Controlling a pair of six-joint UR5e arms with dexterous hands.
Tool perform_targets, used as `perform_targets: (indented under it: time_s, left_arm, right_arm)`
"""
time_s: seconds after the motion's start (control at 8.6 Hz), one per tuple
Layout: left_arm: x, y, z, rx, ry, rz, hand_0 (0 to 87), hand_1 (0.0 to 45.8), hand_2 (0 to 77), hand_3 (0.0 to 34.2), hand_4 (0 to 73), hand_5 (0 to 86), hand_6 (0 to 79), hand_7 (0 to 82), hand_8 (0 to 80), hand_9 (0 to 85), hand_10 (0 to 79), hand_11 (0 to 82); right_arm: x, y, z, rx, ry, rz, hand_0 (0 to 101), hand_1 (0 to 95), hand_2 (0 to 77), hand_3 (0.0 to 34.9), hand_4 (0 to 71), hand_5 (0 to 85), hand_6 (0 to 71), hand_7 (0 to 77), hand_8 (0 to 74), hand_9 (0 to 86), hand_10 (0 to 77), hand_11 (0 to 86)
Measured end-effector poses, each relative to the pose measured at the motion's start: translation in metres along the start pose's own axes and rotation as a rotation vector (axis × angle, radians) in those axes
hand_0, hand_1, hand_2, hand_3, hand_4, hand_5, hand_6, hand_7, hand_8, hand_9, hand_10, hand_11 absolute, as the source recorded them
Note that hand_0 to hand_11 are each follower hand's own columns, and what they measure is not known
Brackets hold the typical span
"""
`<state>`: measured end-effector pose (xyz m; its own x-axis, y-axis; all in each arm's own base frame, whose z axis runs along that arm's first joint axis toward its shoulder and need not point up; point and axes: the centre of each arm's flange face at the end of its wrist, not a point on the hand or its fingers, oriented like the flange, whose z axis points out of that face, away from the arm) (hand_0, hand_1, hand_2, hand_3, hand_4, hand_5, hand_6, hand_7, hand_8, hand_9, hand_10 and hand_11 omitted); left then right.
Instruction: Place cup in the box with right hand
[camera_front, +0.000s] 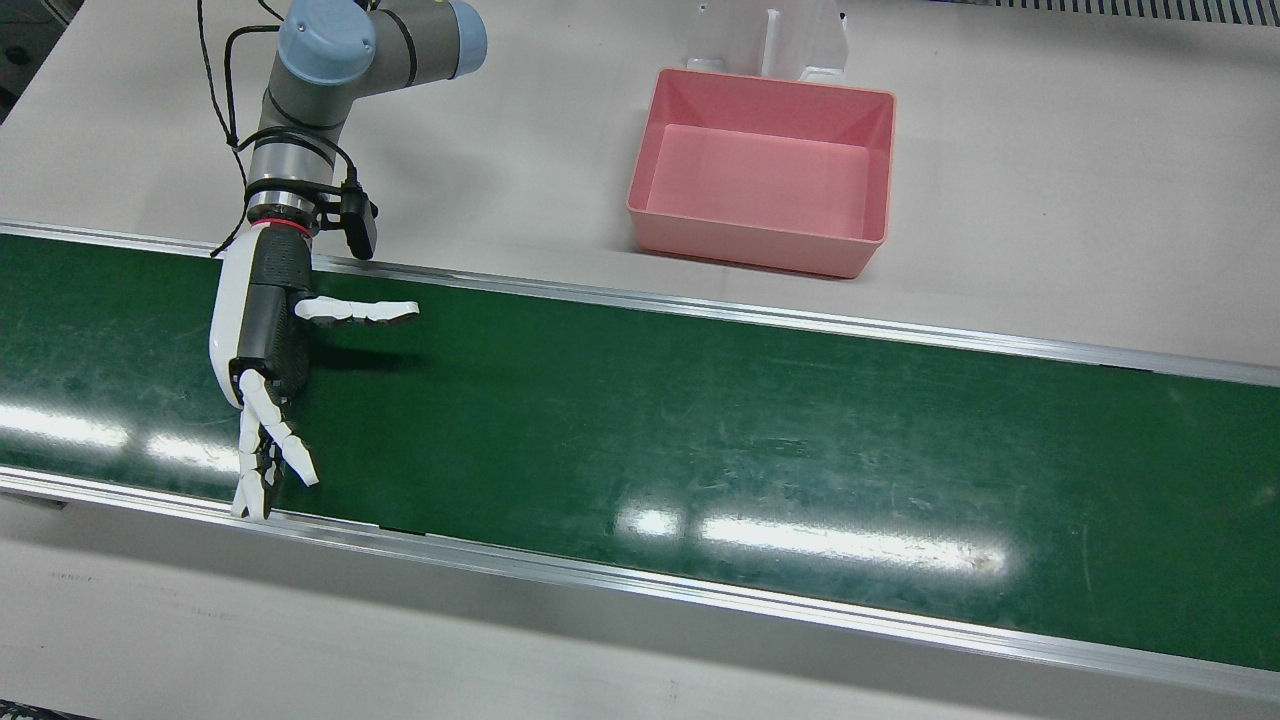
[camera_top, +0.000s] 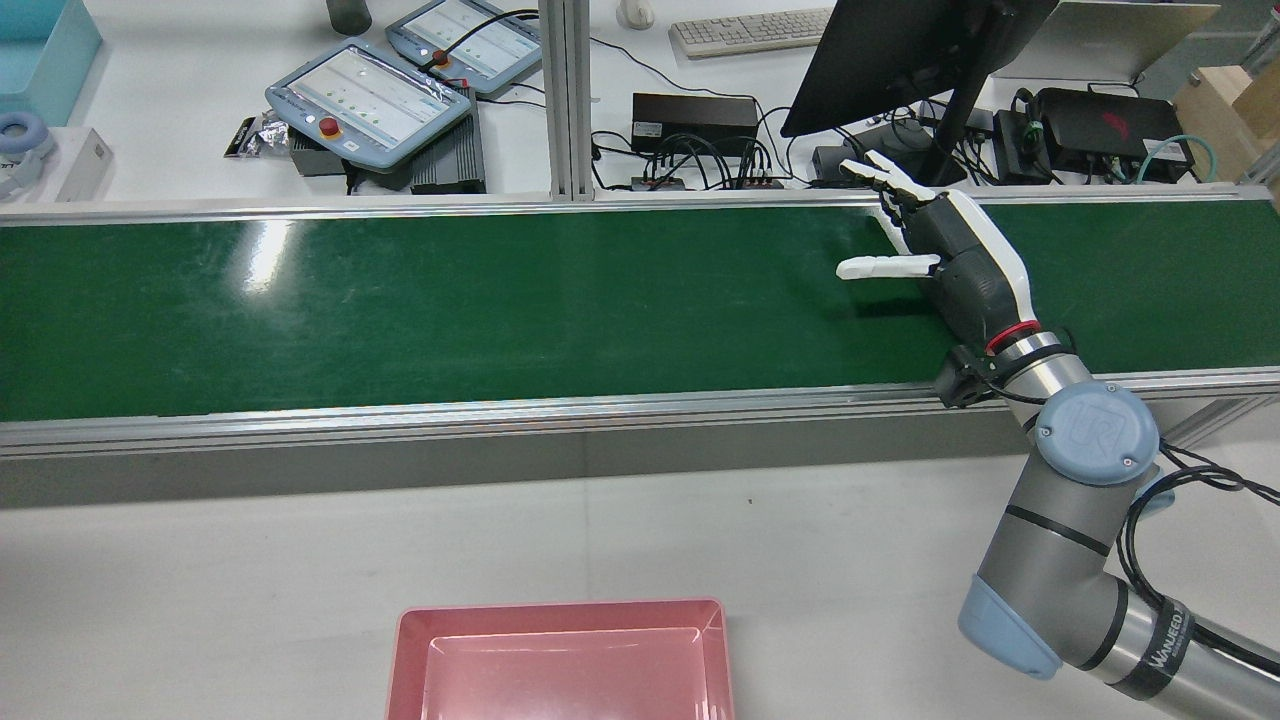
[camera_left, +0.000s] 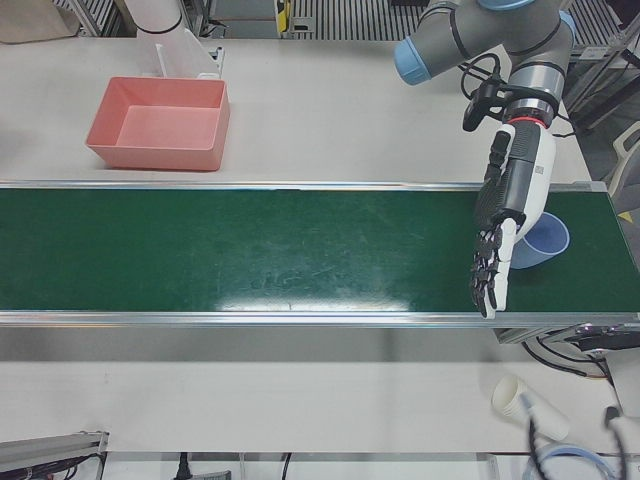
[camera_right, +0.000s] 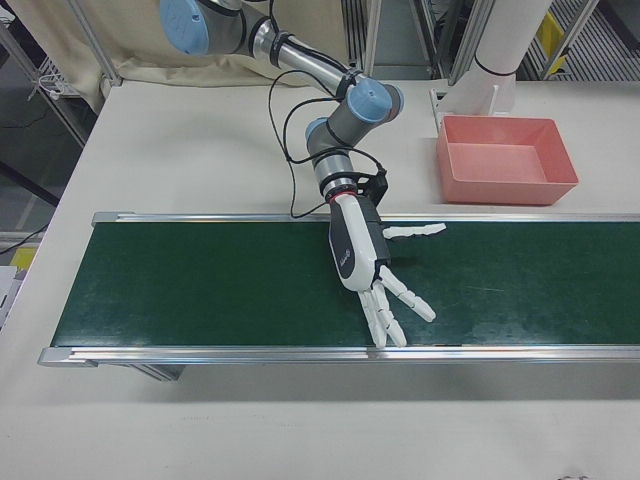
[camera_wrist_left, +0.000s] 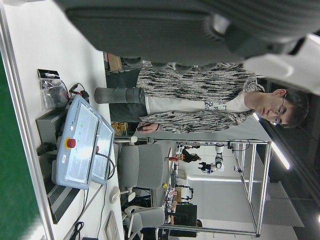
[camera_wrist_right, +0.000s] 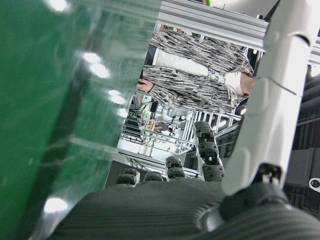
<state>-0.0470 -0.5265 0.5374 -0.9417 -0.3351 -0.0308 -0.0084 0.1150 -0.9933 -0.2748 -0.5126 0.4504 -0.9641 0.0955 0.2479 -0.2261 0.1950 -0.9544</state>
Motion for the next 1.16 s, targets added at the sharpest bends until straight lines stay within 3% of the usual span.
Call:
perform_targets:
  time_s: [1.16]
  left_arm:
    - [0.0000, 0.0000, 0.0000, 0.000, 0.000, 0.000, 0.1, 0.5, 0.5, 0.0, 1.1, 0.5, 0.0, 0.5, 0.0, 0.0, 0.0, 0.0]
  right_arm:
    - [-0.0016, -0.0029, -0.0003, 0.005, -0.003, -0.001, 53, 18.0, 1.1, 0.4, 2.7, 6.0, 3.3, 12.0, 0.5, 1.1, 2.2, 4.9]
